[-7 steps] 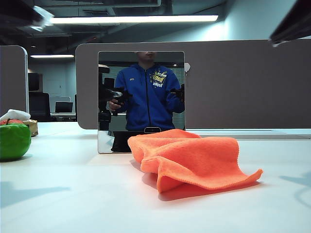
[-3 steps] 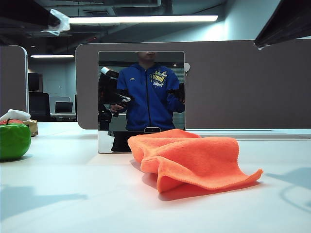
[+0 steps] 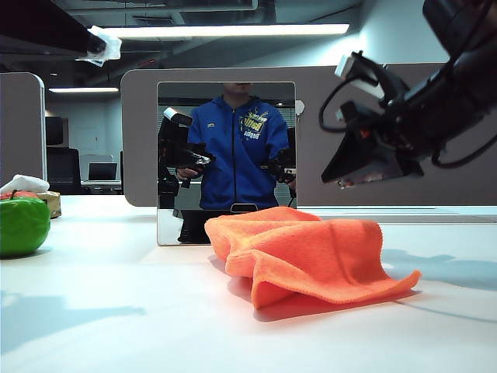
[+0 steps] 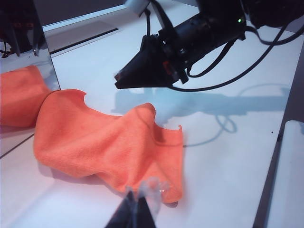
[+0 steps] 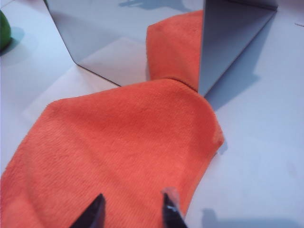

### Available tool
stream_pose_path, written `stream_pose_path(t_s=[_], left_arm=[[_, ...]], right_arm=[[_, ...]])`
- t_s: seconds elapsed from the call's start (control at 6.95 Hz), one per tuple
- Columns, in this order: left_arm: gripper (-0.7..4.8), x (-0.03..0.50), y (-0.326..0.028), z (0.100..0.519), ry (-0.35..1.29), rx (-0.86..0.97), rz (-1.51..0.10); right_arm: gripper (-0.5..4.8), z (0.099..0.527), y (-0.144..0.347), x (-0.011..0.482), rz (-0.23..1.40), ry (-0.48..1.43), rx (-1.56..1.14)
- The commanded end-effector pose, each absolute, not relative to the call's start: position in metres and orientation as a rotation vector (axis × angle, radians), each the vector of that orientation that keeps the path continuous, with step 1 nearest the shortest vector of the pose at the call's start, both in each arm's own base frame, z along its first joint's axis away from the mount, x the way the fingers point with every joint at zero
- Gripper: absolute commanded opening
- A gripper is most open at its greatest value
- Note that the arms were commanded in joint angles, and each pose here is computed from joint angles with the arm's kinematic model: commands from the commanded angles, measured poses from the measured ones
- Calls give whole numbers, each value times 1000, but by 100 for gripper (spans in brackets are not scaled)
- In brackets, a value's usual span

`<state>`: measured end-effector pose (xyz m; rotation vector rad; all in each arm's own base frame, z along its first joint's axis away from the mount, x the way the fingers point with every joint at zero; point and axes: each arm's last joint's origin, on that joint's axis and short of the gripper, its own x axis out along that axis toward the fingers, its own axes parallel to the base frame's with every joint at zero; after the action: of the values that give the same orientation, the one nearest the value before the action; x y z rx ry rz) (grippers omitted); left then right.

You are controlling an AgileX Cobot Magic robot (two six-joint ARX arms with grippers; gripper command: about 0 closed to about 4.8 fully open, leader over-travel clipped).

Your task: Pick up the cloth from the table and use it to cover the mirror.

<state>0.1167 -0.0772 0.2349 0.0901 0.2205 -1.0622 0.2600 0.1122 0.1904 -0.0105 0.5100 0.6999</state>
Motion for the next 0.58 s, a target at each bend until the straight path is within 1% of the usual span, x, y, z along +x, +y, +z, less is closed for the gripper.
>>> stream_pose_path(t_s=[0.14,0.43,0.58], left_arm=[[-6,117,-77,237,210,92,-1066],[-6,117,-77,237,210,92,-1067],[-6,117,-77,237,210,92,-1066]], right_arm=[[214,188,126,292,763,430,-76],[241,182,132,308,733,454,-83],[244,175,130,314,669,466,-125]])
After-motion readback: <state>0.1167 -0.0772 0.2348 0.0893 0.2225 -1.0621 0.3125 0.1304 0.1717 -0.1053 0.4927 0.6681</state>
